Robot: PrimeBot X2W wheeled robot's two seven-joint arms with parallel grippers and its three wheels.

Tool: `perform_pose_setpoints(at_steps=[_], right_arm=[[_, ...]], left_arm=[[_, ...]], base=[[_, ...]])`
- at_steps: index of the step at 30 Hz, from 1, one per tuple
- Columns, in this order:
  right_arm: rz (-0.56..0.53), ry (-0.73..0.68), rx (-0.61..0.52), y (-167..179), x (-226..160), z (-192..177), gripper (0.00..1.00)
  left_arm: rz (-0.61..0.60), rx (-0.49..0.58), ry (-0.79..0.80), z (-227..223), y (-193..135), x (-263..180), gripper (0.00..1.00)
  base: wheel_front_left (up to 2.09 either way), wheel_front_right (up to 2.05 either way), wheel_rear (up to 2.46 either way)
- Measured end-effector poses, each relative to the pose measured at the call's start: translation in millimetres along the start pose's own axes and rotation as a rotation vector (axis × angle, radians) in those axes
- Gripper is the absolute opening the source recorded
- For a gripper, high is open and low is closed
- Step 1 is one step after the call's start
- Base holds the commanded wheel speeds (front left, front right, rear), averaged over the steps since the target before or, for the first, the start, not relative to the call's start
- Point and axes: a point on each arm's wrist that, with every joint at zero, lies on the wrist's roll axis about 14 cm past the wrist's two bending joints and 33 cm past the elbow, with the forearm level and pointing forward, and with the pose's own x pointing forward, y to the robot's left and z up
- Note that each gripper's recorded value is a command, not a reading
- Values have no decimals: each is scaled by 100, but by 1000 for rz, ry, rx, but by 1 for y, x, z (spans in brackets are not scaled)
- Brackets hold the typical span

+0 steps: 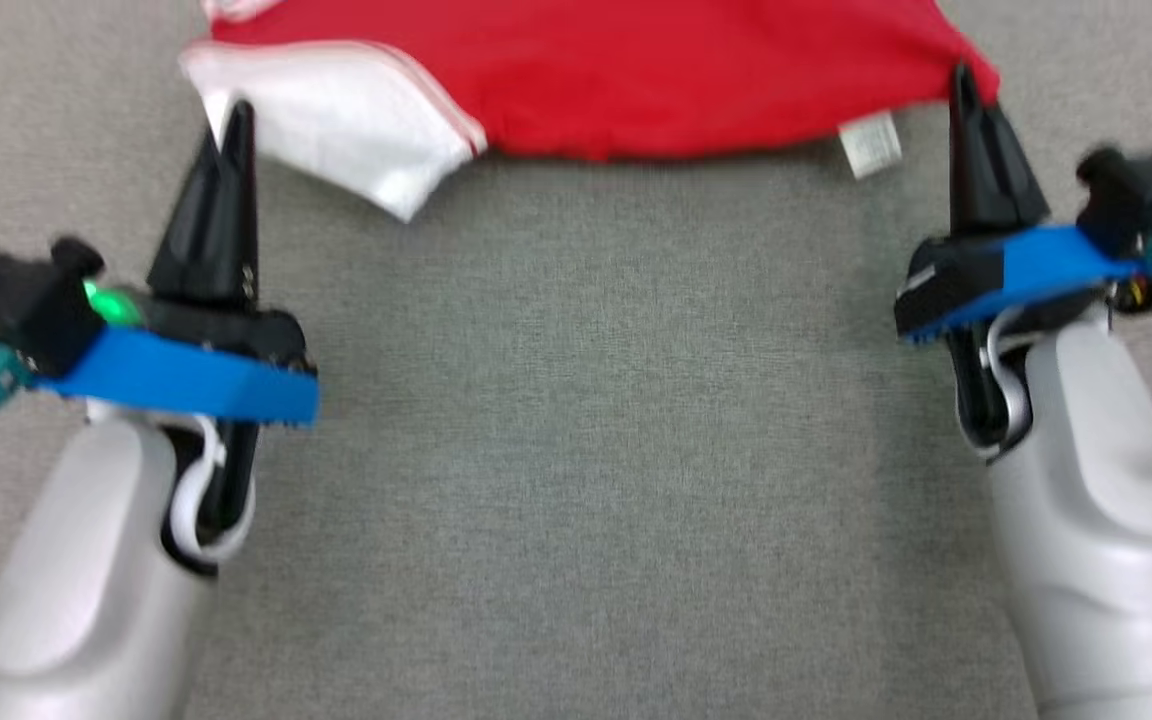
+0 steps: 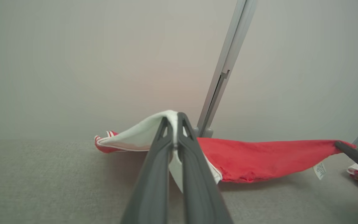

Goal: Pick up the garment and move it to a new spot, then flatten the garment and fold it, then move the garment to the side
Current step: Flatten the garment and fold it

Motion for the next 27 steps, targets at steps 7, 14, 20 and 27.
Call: perform_pose_setpoints(at_steps=[7, 14, 20, 27], right_arm=[[-35, -59, 33, -3, -66, 25, 0], [-74, -57, 64, -10, -137, 38, 0], [-89, -36, 71, -12, -185, 50, 0], [-94, 76, 68, -12, -214, 43, 0]], left_arm=[[38, -70, -19, 13, -26, -70, 0], [58, -61, -15, 29, -51, -135, 0], [56, -29, -1, 45, -66, -174, 0], [48, -39, 39, 50, -81, -198, 0]], base=[[0, 0, 0], [0, 0, 0], [0, 0, 0], [0, 0, 0]])
